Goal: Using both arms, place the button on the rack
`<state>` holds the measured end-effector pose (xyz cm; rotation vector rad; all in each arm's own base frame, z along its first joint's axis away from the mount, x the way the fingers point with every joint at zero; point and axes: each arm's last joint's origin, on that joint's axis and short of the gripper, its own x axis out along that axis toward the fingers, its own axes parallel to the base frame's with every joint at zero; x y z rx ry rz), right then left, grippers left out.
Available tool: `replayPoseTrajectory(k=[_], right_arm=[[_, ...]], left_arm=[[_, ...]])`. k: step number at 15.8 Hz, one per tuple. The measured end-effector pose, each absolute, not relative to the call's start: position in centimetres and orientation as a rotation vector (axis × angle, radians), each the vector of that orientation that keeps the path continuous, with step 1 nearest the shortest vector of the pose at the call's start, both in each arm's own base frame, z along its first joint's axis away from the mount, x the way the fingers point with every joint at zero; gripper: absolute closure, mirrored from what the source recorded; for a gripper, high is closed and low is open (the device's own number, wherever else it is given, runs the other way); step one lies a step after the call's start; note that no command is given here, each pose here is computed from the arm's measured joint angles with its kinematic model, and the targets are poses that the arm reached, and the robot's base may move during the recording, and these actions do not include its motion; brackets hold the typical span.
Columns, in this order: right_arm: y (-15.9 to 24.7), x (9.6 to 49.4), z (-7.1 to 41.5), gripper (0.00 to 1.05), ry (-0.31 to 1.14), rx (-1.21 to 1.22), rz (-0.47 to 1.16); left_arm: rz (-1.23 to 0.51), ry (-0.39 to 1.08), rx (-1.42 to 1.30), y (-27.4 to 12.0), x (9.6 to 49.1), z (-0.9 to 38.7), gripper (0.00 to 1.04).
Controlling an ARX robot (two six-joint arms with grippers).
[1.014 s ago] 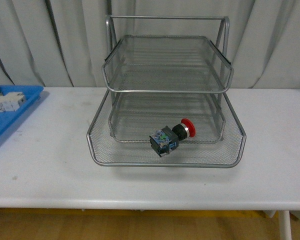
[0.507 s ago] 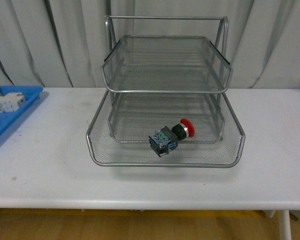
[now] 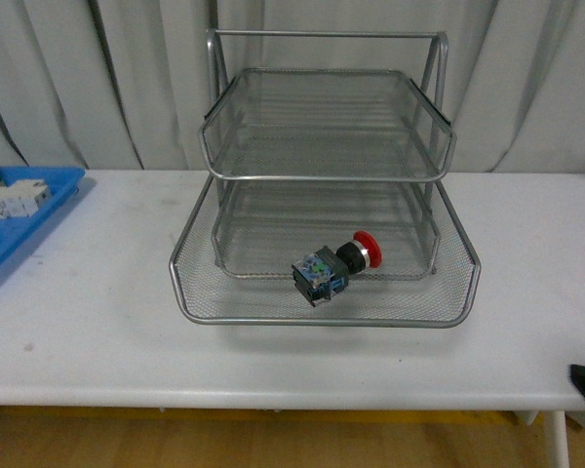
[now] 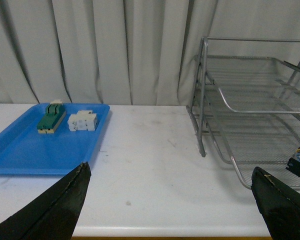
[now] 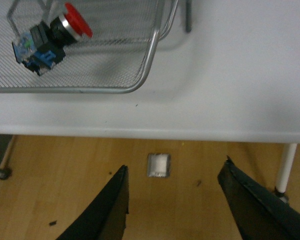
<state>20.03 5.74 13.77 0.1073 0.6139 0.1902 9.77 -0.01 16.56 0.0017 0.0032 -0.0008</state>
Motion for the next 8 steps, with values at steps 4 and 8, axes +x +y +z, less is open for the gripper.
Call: replayPoseTrajectory(k=[4, 8], right_arm=[[10.1, 24.2, 10.6, 0.93, 0.795, 0.181, 0.238], [13.4, 27.6, 9.4, 1.03, 0.812, 0.172, 0.267]], left_arm=[[-0.001, 0.003, 0.002, 0.0, 9.8, 16.6, 0.07], [-0.001, 0.003, 0.002, 0.0, 9.8, 16.6, 0.07]])
